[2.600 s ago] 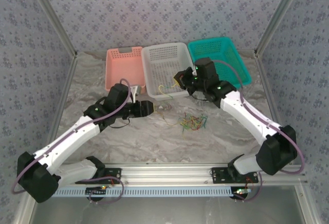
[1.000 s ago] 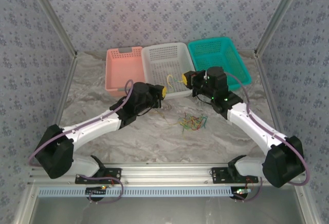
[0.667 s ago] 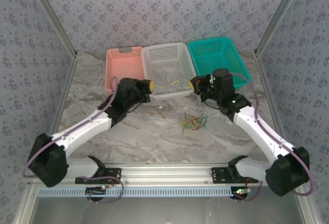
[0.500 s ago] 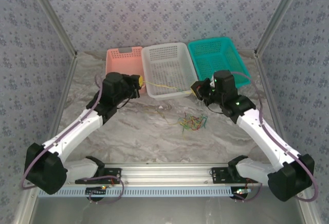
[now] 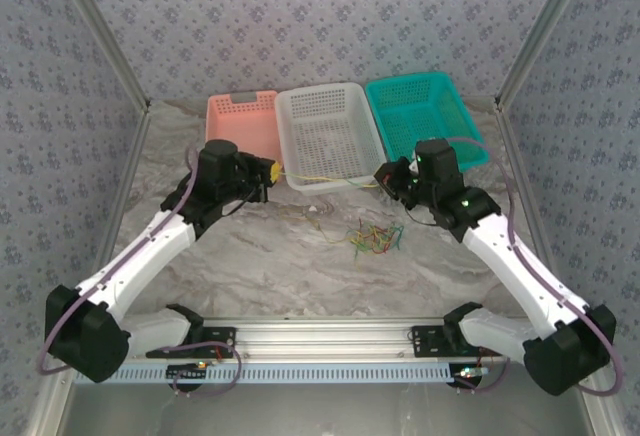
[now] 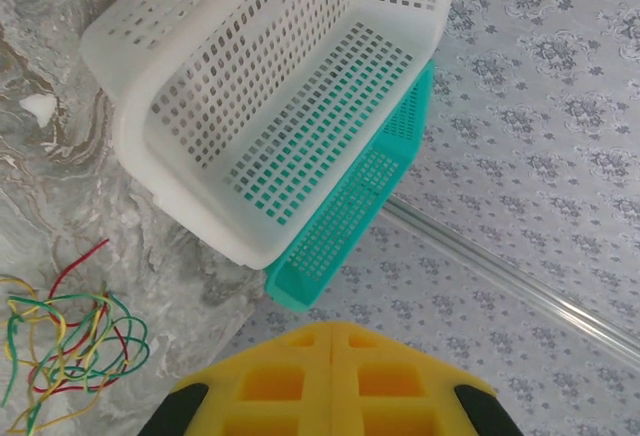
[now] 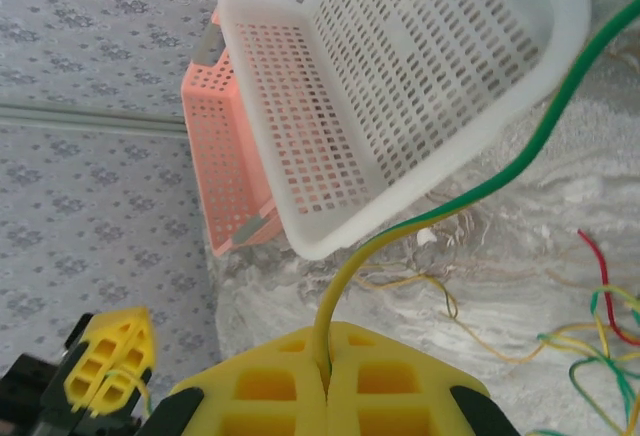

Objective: Untangle the cables

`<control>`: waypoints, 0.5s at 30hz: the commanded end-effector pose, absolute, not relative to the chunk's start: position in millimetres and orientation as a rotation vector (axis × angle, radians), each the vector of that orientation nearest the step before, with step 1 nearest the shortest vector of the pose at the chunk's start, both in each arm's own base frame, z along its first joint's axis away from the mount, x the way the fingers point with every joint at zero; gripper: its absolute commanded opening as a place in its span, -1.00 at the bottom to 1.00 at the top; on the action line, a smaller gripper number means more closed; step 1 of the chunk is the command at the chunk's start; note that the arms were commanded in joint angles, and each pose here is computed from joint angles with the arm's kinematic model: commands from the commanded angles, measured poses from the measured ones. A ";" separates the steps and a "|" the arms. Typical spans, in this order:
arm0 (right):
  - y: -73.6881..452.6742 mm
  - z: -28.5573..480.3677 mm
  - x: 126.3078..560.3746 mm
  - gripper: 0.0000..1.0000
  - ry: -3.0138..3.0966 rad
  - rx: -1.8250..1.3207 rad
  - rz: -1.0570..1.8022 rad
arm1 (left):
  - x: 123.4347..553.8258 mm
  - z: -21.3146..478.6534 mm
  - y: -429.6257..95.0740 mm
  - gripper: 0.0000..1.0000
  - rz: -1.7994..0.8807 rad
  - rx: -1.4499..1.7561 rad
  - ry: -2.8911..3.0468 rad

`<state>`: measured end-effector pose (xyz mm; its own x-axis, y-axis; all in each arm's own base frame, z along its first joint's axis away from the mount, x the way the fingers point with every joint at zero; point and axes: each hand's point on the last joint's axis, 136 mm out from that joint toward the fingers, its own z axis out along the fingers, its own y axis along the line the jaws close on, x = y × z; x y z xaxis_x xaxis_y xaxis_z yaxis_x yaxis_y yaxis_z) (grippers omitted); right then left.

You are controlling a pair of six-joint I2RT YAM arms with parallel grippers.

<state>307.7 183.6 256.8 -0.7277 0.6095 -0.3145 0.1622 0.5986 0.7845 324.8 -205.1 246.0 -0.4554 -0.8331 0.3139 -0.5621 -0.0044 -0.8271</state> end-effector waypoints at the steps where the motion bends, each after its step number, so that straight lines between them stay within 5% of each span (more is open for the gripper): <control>1: 171.5 272.4 325.2 -1.00 2.234 0.470 0.851 | 322.0 258.4 -180.0 -0.74 -1.328 -1.437 1.979; 3: 175.5 284.0 332.9 -1.00 2.227 0.382 0.851 | 314.7 259.7 -177.8 -0.32 -1.297 -1.392 2.028; 6: 182.7 307.7 341.7 -1.00 2.217 0.236 0.854 | 305.5 263.3 -163.6 0.04 -1.181 -1.285 2.110; 9: 192.1 315.6 346.3 -1.00 2.260 0.082 0.854 | 310.3 283.5 -159.5 0.07 -1.106 -1.084 2.164; 15: 214.2 318.5 346.2 -1.00 2.374 -0.145 0.892 | 334.5 351.7 -238.4 0.01 -1.133 -0.294 2.280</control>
<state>361.6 205.6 328.2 -0.7621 0.2552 -0.5951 -0.2141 0.7681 0.6035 340.7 -200.3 330.9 -0.6949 -0.7001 -0.1641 -0.2512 0.4501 -0.8569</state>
